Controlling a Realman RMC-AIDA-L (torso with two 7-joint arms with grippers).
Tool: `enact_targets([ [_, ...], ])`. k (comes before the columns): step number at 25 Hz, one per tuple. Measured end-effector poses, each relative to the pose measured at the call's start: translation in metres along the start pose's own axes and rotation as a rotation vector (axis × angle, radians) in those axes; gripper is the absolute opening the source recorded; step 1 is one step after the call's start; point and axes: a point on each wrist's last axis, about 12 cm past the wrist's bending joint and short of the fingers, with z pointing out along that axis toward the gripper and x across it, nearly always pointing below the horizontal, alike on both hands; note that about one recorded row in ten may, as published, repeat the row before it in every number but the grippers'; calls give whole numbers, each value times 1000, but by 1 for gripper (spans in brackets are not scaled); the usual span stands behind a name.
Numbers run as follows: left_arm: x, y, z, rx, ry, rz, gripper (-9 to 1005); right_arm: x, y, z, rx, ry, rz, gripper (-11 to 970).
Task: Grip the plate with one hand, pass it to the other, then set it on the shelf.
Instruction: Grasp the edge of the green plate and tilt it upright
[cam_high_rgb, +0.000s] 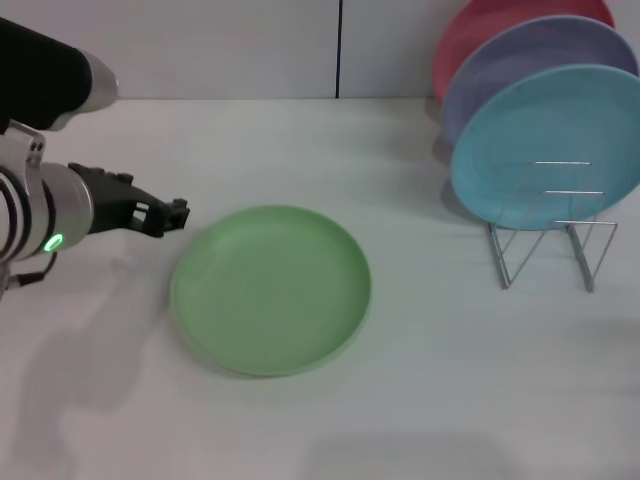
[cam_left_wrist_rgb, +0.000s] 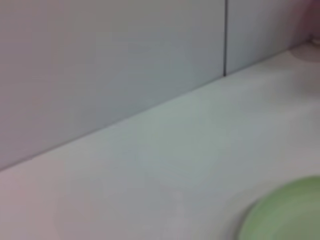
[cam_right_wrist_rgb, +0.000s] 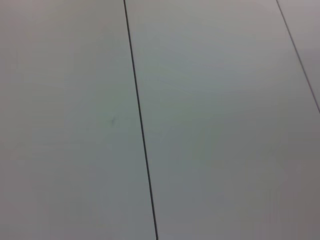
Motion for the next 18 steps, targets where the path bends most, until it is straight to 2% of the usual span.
enact_targets([
  [4,2,-4,0,11,21,2,665,0,0,0,0,1,0,816],
  [8,14,-12,8,33,92,-17,665,0,0,0,1,4,-1,816],
  [15,23,-19,38,50,195,-17,665,1,0,0,2,5,-1,817],
  [18,23,-19,44,50,212,-18,666,1,-1,-1,3,7,-2,817],
])
